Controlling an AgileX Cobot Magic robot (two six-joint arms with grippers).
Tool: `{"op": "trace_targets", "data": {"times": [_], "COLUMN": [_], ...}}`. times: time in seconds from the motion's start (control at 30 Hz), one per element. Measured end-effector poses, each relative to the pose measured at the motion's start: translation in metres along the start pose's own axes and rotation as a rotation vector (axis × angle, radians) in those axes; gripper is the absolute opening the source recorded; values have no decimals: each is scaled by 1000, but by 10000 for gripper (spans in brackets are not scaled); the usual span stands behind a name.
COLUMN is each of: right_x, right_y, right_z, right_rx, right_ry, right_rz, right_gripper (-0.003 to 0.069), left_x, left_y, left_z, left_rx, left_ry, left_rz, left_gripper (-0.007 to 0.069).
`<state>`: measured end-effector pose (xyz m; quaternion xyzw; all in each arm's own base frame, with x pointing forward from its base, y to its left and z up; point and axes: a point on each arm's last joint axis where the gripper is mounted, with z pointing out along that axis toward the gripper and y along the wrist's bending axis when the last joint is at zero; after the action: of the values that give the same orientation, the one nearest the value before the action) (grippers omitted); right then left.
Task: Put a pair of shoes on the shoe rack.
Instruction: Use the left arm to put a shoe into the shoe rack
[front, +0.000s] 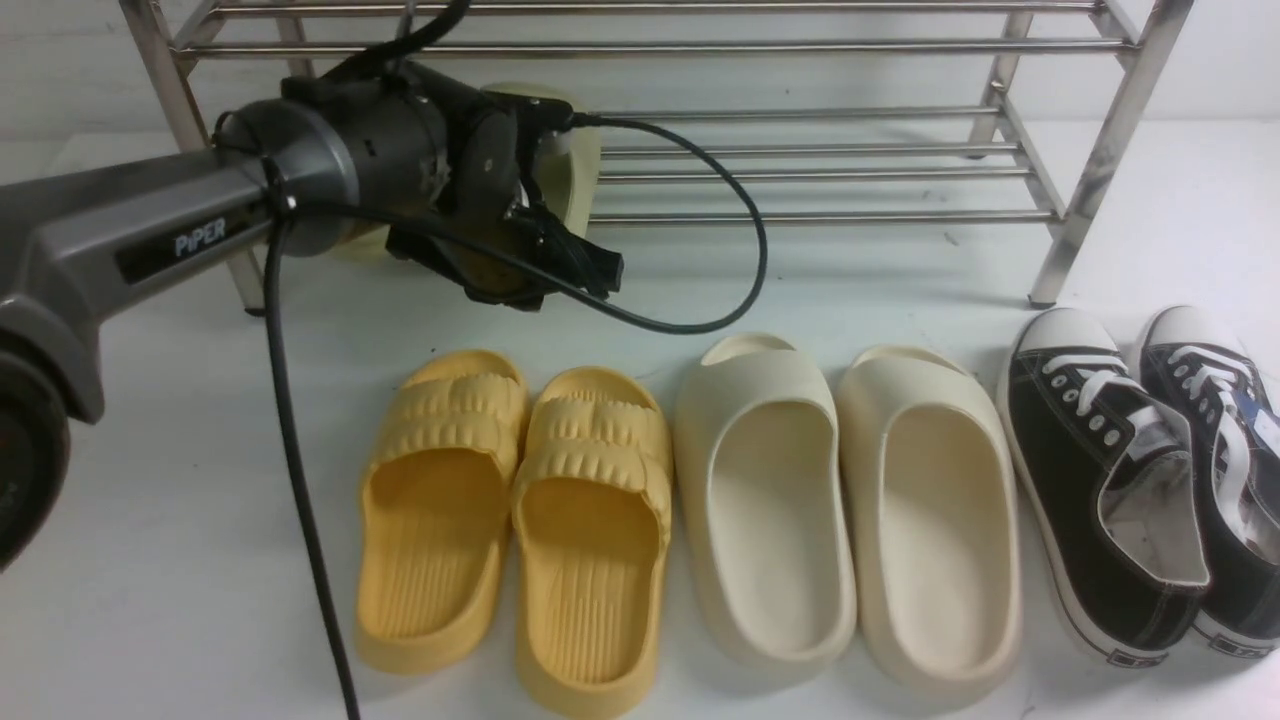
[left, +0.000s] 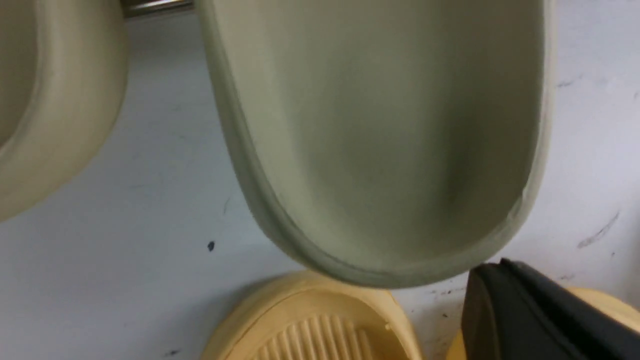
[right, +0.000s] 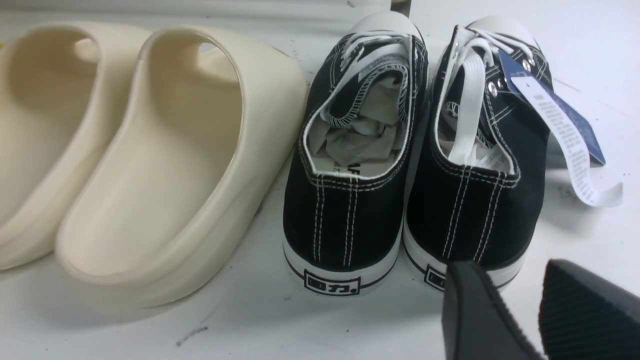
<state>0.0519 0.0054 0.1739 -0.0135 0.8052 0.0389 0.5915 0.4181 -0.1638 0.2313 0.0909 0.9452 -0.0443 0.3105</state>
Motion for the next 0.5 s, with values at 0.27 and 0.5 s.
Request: {"op": "trace_targets", "data": {"times": [0.27,0.5], "right_x": [0,0], "right_y": [0,0], "right_z": [0,0], "right_rx": [0,0], "right_ry": [0,0], "right_rz": [0,0], "right_gripper": [239,239], "left_x": [-1,-14], "left_y": [-2,-4], "left_z": [17,13], "left_rx": [15,30], "left_ry": [-48,-149], "left_rz": [14,35], "left_gripper": [-13,-13]}}
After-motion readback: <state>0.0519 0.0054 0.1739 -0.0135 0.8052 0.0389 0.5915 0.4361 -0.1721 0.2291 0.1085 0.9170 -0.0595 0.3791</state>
